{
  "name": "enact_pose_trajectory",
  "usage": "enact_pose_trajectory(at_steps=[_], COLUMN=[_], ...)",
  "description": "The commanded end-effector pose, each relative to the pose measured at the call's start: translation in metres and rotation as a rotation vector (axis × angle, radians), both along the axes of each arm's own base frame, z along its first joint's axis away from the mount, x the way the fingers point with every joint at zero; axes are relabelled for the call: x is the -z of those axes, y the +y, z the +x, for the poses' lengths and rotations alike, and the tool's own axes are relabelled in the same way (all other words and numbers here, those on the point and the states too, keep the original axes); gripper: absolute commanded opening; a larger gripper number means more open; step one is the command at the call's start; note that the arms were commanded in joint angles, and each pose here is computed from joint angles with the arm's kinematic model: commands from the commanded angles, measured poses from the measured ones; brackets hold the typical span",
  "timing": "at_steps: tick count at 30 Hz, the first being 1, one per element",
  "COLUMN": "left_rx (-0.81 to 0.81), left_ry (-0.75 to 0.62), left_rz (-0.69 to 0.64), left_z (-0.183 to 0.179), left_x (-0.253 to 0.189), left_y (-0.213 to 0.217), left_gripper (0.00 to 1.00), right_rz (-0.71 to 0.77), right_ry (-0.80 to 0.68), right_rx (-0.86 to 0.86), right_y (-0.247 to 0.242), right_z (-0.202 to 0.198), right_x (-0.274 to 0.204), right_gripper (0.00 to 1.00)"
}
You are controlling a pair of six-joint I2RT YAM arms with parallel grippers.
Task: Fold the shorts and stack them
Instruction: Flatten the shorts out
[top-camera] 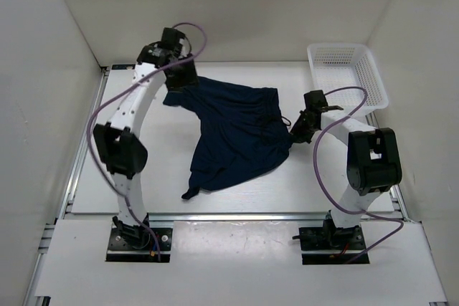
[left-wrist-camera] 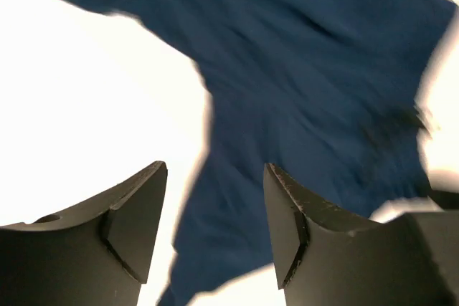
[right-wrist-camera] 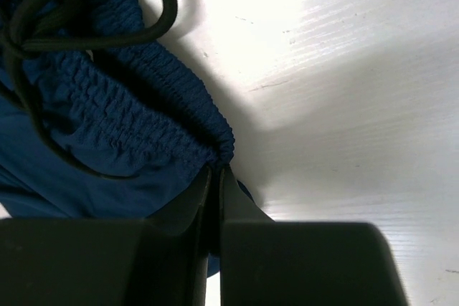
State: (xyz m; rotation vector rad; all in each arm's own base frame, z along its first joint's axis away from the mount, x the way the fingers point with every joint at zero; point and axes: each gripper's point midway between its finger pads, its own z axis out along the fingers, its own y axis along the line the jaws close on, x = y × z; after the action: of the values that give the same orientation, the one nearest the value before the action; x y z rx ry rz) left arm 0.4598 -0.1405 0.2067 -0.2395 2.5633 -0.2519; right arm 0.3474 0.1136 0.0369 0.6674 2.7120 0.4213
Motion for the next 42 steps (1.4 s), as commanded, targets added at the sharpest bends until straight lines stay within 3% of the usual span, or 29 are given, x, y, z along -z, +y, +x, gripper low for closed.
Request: enact_pose_trajectory(at_steps=[1, 7, 10, 24, 32, 33, 35, 36, 42], left_rx=[0.243, 0.386, 0.397, 0.313, 0.295, 0.29, 0.273, 0.268, 0.166], left_ry=[0.056, 0.23, 0.248, 0.338, 0.365, 0.366, 0.369, 0.354, 0.299], left_rz=[0.059, 0.11, 0.127, 0.208, 0.22, 0.235, 0.263, 0.268, 0.388], left_z=[-0.07, -0.142, -0.155, -0.166, -0.169, -0.168, -0.169, -0.165, -0.156], left_x=[0.008, 0.075, 0.093, 0.16, 0.171, 0.174, 0.174, 0.172, 0.151], left_y=[-0.073, -0.156, -0.172, -0.166, -0.163, -0.161, -0.155, -0.155, -0.123], left_gripper=[0.65, 0.6, 0.6, 0.55, 0.41, 0.37, 0.15, 0.1, 0.1], right_rz=[-0.033, -0.038, -0.024, -0.017, -0.01, 0.0, 0.0, 0.002, 0.006], right_ry=[0.017, 0.045, 0.022, 0.017, 0.038, 0.039, 0.039, 0.03, 0.038], right_rx=[-0.035, -0.036, -0.04, -0.064, -0.038, -0.042, -0.042, -0.042, -0.053], right_y=[-0.003, -0.005, -0.004, -0.006, -0.015, -0.013, -0.013, -0.013, -0.012], right_z=[-0.013, -0.027, -0.027, -0.038, -0.042, -0.043, -0.043, -0.041, -0.042], right_x=[0.012, 0.022, 0.015, 0.013, 0.018, 0.018, 0.018, 0.017, 0.019], right_gripper=[0.0, 0.0, 0.0, 0.0, 0.0, 0.0, 0.0, 0.0, 0.0])
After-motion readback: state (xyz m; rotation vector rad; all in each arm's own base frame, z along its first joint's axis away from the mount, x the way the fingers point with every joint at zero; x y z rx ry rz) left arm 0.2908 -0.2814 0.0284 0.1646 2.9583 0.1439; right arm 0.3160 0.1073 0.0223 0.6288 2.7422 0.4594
